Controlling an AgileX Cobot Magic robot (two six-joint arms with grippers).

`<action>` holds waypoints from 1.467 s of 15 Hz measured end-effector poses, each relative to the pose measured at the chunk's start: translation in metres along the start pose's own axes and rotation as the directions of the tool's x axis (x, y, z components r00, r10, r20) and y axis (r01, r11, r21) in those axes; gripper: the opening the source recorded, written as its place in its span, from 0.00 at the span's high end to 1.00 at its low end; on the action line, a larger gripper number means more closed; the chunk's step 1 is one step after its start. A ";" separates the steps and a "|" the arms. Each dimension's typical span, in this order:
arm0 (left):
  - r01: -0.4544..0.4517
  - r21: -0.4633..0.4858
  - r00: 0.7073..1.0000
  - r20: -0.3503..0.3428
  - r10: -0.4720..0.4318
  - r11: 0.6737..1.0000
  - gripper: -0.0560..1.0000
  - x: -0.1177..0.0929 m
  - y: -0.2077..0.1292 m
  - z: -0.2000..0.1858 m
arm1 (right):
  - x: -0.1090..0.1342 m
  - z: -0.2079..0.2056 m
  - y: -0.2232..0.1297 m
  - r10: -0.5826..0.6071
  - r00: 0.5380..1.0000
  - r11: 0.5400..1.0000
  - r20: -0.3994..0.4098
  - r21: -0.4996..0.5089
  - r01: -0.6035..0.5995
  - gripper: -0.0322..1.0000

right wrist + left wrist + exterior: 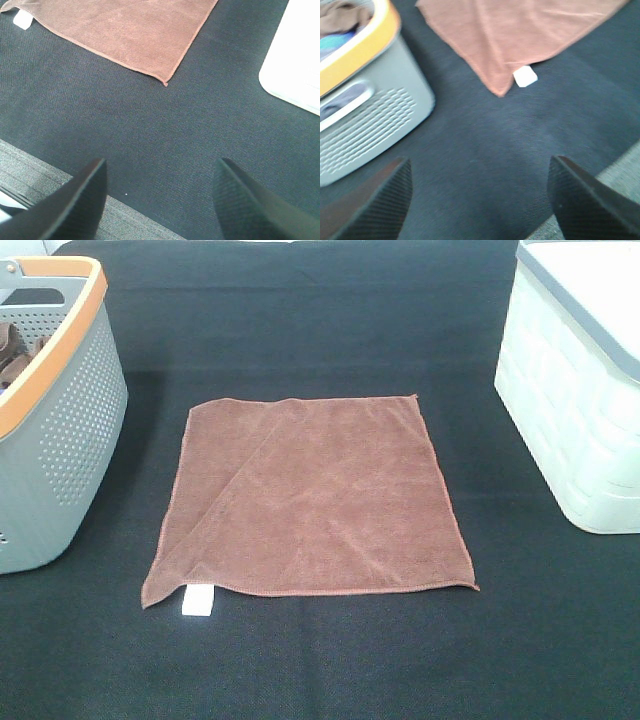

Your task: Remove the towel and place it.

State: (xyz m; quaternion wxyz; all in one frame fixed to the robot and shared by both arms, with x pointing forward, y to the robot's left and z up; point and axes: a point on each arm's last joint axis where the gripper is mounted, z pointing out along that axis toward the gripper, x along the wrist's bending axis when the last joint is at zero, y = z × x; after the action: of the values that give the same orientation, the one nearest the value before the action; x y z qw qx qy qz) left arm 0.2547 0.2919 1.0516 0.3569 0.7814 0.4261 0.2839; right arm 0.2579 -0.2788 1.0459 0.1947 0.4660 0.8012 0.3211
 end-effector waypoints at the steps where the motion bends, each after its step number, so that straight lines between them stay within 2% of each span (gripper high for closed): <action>1: 0.032 0.007 0.999 -0.043 -0.031 0.999 0.27 0.001 0.000 0.000 | -0.001 0.000 0.000 0.017 1.000 1.000 0.017 0.000 -0.017 0.39; 3: 0.108 0.018 0.984 -0.147 -0.104 0.994 0.27 0.003 -0.001 0.000 | -0.003 0.000 0.000 0.096 0.991 0.995 0.096 -0.011 -0.095 0.39; 4: 0.132 0.016 0.975 -0.181 -0.127 0.991 0.27 0.004 -0.001 -0.001 | -0.003 -0.002 -0.002 0.127 0.983 0.992 0.133 -0.036 -0.123 0.39; 5: 0.132 0.016 0.975 -0.181 -0.127 0.991 0.27 0.004 -0.001 -0.001 | -0.003 -0.002 -0.002 0.127 0.983 0.992 0.133 -0.036 -0.123 0.39; 7: 0.167 -0.028 0.952 -0.256 -0.169 0.985 0.27 0.002 -0.004 -0.006 | 0.002 -0.012 -0.011 0.178 0.960 0.978 0.217 -0.143 -0.150 0.39; 8: 0.162 -0.062 0.947 -0.270 -0.173 0.985 0.27 0.000 -0.006 -0.010 | 0.005 -0.016 -0.015 0.190 0.951 0.971 0.243 -0.188 -0.146 0.39; 11: 0.141 -0.129 0.942 -0.289 -0.173 0.982 0.27 -0.005 -0.011 -0.019 | 0.010 -0.021 -0.021 0.186 0.948 0.963 0.258 -0.241 -0.123 0.39; 22: 0.140 -0.129 0.942 -0.289 -0.172 0.982 0.27 -0.005 -0.011 -0.019 | 0.010 -0.021 -0.021 0.186 0.948 0.962 0.258 -0.242 -0.123 0.39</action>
State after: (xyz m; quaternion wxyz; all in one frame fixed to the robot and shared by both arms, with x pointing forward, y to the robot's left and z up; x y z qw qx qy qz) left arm 0.2329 0.2980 1.0531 0.3511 0.6730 0.5200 0.3918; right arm 0.2270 -0.2846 1.0465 0.3306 0.5432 0.6855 0.3545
